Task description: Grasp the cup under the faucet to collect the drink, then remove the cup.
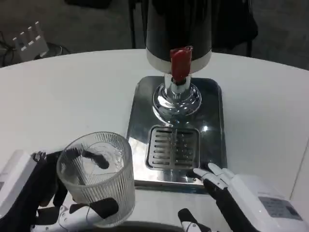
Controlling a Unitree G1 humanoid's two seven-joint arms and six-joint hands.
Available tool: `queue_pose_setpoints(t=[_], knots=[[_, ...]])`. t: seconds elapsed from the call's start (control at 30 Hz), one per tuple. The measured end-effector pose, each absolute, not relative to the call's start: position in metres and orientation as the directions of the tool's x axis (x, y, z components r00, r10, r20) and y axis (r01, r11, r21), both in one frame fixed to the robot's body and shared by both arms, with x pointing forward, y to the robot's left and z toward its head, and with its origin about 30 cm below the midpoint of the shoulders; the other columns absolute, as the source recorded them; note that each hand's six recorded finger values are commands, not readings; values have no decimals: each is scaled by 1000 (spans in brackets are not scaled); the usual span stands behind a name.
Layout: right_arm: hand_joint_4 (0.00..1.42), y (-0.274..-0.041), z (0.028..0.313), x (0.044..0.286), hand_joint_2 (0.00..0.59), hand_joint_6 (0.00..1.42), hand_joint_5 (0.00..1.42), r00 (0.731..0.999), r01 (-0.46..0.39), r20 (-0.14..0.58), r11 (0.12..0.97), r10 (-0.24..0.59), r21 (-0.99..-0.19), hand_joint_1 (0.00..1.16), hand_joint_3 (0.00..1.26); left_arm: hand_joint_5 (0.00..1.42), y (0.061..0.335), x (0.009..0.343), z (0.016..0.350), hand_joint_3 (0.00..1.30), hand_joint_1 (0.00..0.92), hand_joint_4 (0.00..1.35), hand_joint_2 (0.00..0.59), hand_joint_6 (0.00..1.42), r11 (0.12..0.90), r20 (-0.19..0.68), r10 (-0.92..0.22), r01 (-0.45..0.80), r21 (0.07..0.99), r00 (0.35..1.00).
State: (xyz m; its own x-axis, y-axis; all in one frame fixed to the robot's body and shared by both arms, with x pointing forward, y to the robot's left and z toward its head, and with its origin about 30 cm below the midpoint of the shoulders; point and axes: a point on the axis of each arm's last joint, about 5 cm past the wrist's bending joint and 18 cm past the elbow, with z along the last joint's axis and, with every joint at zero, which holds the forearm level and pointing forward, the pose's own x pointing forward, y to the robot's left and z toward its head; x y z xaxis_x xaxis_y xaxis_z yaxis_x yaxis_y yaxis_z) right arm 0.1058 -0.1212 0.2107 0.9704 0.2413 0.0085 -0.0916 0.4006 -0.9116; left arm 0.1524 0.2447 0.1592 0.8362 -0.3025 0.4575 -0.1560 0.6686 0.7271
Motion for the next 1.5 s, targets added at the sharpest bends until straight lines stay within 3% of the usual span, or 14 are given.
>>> queue_pose_setpoints(t=[0.8,1.23,1.5], knots=[[64,-122,210,105,463,113,73,973,-94,3,404,233,-910,316,186,1287,240,158,161,1004,392,1085,180,1424,675,462,-310,-150,722,831],[64,-129,217,95,463,113,73,984,-32,50,437,174,-899,316,186,1287,213,184,159,1004,392,1085,180,1424,689,451,-370,-86,720,812],[64,-133,217,95,463,113,82,986,-6,65,427,153,-904,316,187,1287,211,196,156,1004,396,1077,183,1424,689,443,-355,-89,719,823]])
